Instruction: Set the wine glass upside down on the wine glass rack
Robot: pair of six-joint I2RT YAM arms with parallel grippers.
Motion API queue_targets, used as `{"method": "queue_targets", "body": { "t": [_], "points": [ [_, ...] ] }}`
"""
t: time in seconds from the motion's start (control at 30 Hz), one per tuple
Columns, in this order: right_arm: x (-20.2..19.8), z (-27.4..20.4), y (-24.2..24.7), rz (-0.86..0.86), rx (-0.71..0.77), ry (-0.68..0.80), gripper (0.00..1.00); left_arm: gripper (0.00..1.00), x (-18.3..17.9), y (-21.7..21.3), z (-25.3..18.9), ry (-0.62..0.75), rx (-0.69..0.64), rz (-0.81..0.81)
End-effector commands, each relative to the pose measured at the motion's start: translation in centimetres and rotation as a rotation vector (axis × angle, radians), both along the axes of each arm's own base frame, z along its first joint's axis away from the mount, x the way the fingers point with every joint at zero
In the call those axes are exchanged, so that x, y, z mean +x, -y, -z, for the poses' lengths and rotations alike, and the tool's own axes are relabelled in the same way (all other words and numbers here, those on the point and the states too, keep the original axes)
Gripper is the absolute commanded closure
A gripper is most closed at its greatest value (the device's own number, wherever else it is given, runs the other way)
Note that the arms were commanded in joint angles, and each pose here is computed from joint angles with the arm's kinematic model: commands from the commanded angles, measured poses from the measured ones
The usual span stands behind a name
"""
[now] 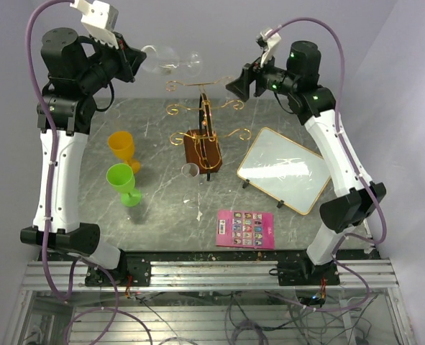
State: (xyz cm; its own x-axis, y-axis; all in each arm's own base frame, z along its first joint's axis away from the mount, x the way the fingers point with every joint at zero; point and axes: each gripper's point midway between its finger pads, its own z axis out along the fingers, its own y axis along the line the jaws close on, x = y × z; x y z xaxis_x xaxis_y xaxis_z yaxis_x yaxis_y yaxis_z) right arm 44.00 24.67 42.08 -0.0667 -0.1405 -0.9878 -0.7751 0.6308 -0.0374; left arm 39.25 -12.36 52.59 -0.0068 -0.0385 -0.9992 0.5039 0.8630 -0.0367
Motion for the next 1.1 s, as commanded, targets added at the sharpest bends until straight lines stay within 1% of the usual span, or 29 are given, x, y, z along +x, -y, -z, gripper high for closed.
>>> {"method": "queue_targets", "body": {
  "t": [0.0,0.13,0.4,0.63,0.8,0.9,1.07],
  "points": [
    [-1.7,-2.2,-4.2,-0.158,0.187,-0.102,0.27,0.93,-0.7,2.3,-3.1,0.062,-0.135,0.138],
    [-1.9,-2.4,-5.9,-0.212,0.242,-0.147,0.30,0.93,-0.5,2.9,-2.4,0.036,-0.159,0.167],
    [-1.4,-1.8,-7.3,-0.232,0.260,-0.175,0.39,0.93,-0.4,3.4,-1.5,0.009,-0.176,0.195],
    [-0.2,-1.6,-7.2,-0.158,0.283,-0.197,0.57,0.93,-0.5,3.5,-0.8,-0.004,-0.182,0.204],
    [0.6,-1.6,-6.7,-0.099,0.285,-0.197,0.68,0.93,-0.6,3.6,-0.7,-0.007,-0.185,0.210],
    [0.8,-1.5,-6.7,-0.087,0.287,-0.201,0.70,0.93,-0.6,3.7,-0.7,-0.007,-0.189,0.214],
    [0.9,-0.9,-7.0,-0.088,0.294,-0.227,0.71,0.93,-0.7,3.9,-0.6,-0.010,-0.194,0.224]
  ]
}}
